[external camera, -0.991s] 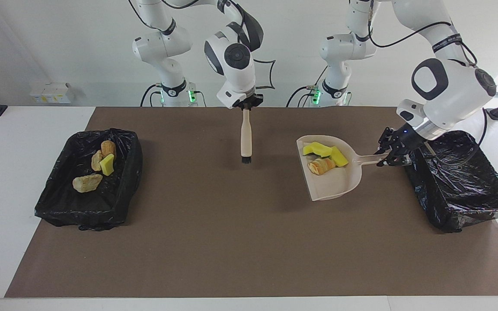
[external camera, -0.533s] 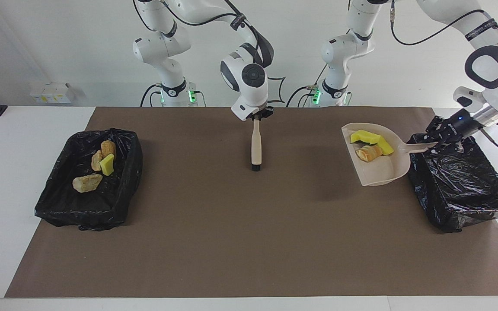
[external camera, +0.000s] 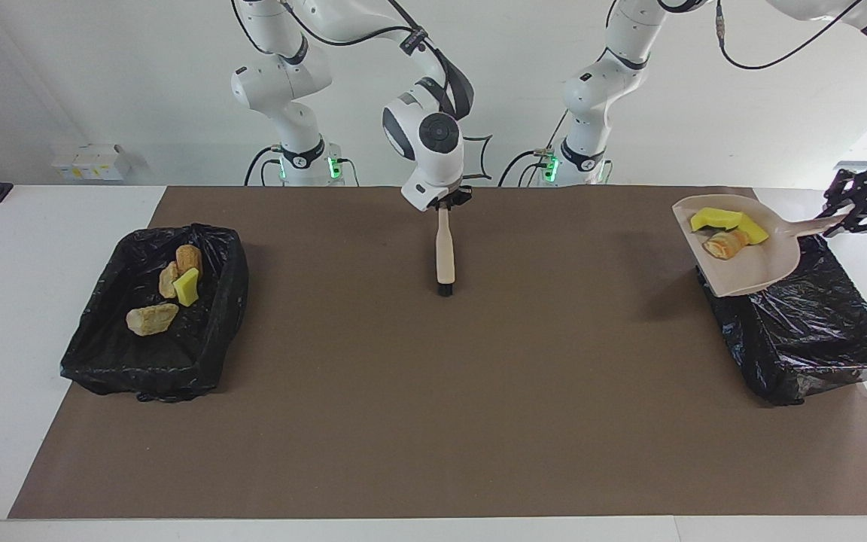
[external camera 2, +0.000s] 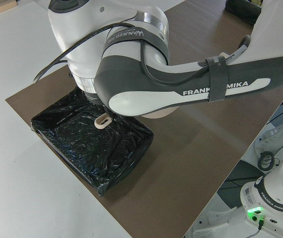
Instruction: Sweep and dump trash in bin
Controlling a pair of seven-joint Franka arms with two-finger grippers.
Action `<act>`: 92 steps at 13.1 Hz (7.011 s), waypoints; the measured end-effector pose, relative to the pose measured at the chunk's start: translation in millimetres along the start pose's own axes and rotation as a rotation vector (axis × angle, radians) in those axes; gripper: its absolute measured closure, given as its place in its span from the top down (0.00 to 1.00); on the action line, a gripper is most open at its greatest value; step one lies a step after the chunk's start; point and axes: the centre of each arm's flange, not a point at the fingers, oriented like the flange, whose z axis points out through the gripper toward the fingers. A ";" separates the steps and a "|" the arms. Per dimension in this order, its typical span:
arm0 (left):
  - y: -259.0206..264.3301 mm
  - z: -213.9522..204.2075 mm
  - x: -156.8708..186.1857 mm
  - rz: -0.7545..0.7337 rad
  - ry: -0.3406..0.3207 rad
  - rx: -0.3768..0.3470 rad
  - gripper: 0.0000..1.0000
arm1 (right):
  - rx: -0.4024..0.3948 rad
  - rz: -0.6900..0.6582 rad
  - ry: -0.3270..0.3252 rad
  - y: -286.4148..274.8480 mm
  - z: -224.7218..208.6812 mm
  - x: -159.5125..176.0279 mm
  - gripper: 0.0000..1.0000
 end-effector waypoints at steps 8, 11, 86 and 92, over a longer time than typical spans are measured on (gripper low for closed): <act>-25.4 -35.5 -55.2 0.012 -0.257 0.049 0.33 | 0.020 -0.010 0.026 -1.8 -10.3 5.7 0.85; -40.7 -35.4 -49.4 -0.014 -0.369 0.050 0.33 | 0.009 -0.012 0.106 8.5 -42.1 26.0 1.00; -54.4 182.3 665.9 -1.573 0.000 0.130 1.00 | -0.089 0.042 0.355 401.0 -382.2 26.9 1.00; -104.3 118.4 536.8 -1.527 -0.022 0.142 1.00 | -0.089 0.042 0.355 401.0 -382.2 26.9 1.00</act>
